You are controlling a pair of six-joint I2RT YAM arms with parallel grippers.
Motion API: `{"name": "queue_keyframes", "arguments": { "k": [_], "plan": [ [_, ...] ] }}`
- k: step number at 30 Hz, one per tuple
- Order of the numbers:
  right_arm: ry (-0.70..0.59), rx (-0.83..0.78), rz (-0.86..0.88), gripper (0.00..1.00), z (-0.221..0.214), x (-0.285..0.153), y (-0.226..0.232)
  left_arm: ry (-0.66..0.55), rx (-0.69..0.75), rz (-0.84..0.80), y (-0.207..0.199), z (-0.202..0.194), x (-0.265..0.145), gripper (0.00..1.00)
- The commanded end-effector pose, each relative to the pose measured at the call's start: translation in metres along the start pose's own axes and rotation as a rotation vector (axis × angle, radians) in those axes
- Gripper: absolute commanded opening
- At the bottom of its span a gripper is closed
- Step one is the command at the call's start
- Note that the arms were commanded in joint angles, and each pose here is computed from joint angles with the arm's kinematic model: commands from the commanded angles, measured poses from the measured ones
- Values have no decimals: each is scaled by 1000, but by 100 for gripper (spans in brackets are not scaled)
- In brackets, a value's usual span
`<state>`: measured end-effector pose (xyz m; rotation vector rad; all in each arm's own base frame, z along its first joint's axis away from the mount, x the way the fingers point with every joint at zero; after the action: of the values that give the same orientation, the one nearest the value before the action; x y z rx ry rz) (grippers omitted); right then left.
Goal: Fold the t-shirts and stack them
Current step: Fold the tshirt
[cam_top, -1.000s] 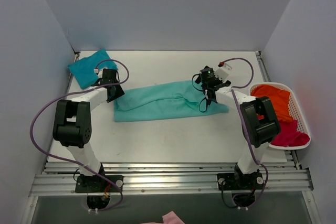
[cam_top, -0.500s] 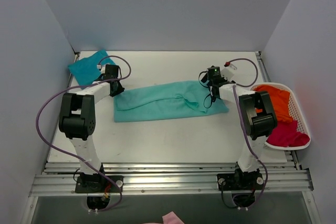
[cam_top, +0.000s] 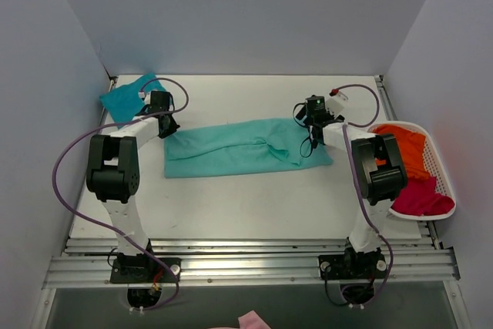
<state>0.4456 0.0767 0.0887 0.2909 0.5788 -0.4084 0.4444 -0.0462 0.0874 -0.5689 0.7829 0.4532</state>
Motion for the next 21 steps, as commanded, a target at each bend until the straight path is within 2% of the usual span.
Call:
{"name": "queue_keyframes", "arguments": {
  "k": [1,6,13,21],
  "plan": [
    [-59,15,24,81,23,-9,8,-29,-35,-45,-11,23,-1,2],
    [-52,13,15,74,17,-1,6,-16,-36,-73,-17,38,5,2],
    [-28,12,28,53,8,14,12,33,-33,-89,-21,37,24,2],
    [-12,9,32,51,-3,19,13,42,-30,-89,-22,36,32,2]
  ]
}}
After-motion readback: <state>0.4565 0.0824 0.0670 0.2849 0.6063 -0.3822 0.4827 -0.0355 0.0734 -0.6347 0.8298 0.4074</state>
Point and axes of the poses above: each gripper's point midway between its finger pads, its own x axis out along the fingers, its own y axis along the line the jaws close on, z = x × y, the point moved 6 cm from there along -x, back along the fingers, and after that the axes turned 12 degrees about -x, right-handed, at the moved point
